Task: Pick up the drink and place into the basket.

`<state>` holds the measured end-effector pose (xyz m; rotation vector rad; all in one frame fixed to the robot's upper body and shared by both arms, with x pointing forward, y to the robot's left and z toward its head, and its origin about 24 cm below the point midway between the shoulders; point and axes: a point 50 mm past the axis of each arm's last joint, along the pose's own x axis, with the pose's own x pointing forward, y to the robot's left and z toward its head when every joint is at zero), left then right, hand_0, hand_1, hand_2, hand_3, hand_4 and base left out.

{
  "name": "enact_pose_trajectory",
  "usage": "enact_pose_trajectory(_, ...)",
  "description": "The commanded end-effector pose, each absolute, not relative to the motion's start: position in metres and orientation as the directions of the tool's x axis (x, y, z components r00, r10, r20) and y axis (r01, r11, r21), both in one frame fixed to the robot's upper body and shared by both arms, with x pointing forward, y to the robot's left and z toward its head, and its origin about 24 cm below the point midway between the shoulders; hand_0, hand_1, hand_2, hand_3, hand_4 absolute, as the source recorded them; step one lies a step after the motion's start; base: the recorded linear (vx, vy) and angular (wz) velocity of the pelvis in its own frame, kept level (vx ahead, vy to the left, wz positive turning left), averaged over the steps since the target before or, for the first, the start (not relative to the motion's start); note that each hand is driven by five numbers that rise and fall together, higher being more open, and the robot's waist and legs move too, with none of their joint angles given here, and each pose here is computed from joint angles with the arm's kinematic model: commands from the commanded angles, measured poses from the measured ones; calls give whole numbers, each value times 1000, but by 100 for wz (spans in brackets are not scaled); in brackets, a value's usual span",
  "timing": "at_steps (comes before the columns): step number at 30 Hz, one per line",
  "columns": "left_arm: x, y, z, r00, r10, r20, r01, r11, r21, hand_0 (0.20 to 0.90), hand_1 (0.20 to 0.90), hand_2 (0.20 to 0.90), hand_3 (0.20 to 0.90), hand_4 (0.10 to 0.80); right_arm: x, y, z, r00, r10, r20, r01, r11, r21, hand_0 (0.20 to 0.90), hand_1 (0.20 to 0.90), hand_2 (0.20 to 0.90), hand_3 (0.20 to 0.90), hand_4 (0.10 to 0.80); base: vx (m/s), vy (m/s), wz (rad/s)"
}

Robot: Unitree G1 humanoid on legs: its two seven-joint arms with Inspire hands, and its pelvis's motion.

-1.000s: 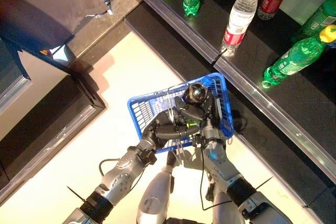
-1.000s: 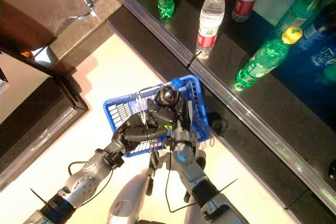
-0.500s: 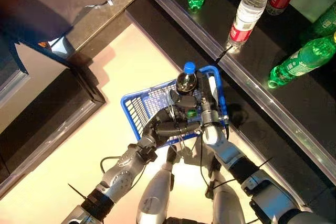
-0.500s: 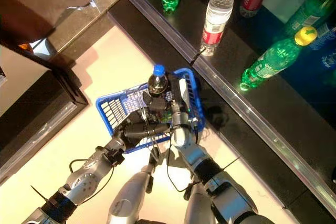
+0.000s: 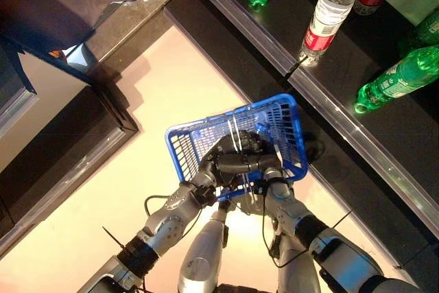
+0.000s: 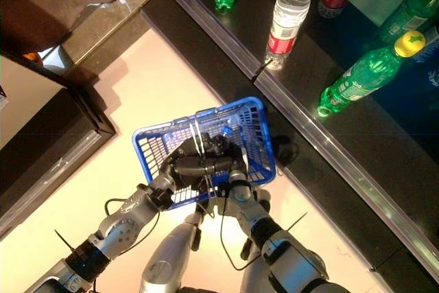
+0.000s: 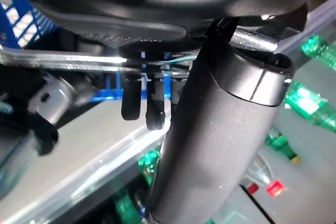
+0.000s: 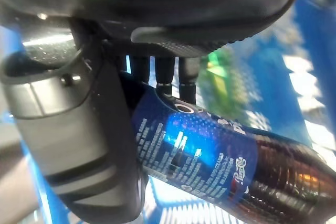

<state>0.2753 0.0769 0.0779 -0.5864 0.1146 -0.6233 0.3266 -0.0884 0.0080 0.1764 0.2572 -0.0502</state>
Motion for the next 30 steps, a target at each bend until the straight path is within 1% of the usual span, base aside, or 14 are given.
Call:
enact_pose_trajectory(1,243,40,224,365,-553,749,928,280,-245,300,300,300,200,100,329,13,103,941,298,161,-333,902,274,300,300,300,200,100,0,0,0)
enact_pose_trajectory(4,242,36,221,362,-558,746,930,268,-251,300,300,300,200,100,326,17,108,930,306,203,-347,913,212,300,300,300,200,100,0,0,0)
enact_pose_trajectory(7,241,35,221,355,-561,748,933,260,-248,300,300,300,200,100,326,17,111,924,304,232,-352,915,199,300,300,300,200,100,0,0,0)
enact_pose_trajectory(11,242,32,217,354,-567,744,935,240,-262,300,300,300,200,100,329,16,96,934,342,106,-352,826,440,300,300,300,200,100,0,0,0)
enact_pose_trajectory(14,244,30,215,352,-575,739,936,229,-268,300,300,300,200,100,332,13,84,939,342,33,-295,750,592,300,300,300,200,100,0,0,0)
enact_pose_trajectory(18,245,27,215,350,-580,736,937,218,-273,300,300,300,200,100,342,4,84,954,299,7,-230,718,657,300,300,300,200,100,0,0,0)
enact_pose_trajectory(21,247,23,217,354,-582,732,935,214,-283,300,300,300,200,100,352,-6,85,966,257,-26,-151,644,750,300,300,300,200,100,0,0,0)
enact_pose_trajectory(24,248,20,220,357,-586,727,934,207,-292,300,300,300,200,100,361,-13,91,971,236,-27,-126,609,783,300,300,300,200,100,0,0,0)
enact_pose_trajectory(26,250,18,222,359,-588,725,933,205,-296,300,300,300,200,100,368,-20,97,975,222,-20,-111,561,821,300,300,300,200,100,0,0,0)
enact_pose_trajectory(30,254,14,225,363,-592,719,931,201,-305,300,300,300,200,100,379,-28,110,979,204,4,-113,527,842,300,300,300,200,100,0,0,0)
